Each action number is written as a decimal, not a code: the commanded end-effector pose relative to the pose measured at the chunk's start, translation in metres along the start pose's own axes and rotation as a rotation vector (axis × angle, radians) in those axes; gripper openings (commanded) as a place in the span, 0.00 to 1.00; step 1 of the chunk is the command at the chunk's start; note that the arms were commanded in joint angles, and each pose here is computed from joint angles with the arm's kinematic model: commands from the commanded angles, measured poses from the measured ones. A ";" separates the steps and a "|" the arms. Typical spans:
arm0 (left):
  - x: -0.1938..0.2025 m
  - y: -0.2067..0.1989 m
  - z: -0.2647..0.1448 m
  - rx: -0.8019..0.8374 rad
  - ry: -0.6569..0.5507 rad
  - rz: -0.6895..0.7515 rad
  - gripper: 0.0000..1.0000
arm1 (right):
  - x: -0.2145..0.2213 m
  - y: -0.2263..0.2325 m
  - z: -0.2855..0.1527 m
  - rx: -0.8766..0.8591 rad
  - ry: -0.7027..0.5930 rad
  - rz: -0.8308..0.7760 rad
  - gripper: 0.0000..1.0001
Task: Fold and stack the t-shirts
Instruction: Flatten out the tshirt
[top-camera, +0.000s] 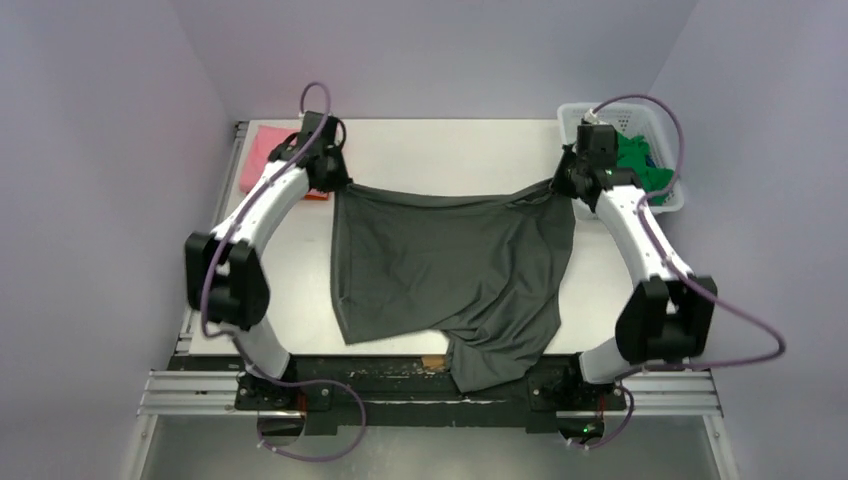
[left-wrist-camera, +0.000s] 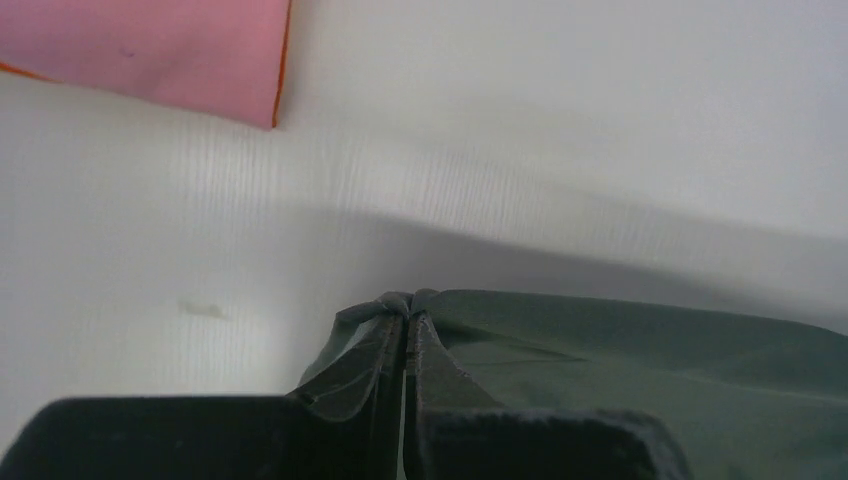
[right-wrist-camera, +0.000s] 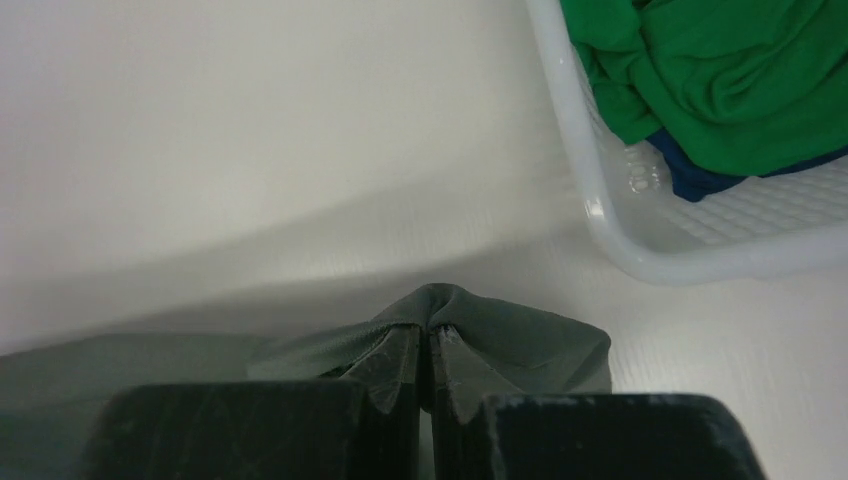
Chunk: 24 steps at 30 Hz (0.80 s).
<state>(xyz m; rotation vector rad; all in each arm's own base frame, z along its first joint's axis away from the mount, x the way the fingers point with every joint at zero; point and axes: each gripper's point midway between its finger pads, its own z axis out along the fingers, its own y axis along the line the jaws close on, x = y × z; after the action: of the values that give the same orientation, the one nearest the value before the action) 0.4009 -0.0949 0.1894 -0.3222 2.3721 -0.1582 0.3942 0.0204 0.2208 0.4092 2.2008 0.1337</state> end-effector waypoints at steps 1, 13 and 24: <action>-0.055 -0.028 0.067 0.074 0.001 -0.028 0.00 | -0.025 0.017 0.068 0.001 -0.003 0.031 0.01; -0.093 -0.058 0.091 0.263 0.029 -0.089 1.00 | -0.046 0.037 0.140 0.034 0.067 -0.015 0.81; 0.020 -0.035 0.079 0.236 0.265 -0.115 0.95 | 0.083 0.013 0.067 -0.078 0.212 0.067 0.83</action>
<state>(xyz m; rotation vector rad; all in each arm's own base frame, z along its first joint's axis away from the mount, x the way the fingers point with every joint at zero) 0.4575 -0.1225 0.1518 -0.3176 2.4921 -0.4907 0.4247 0.0390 0.1456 0.4265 2.3547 0.1884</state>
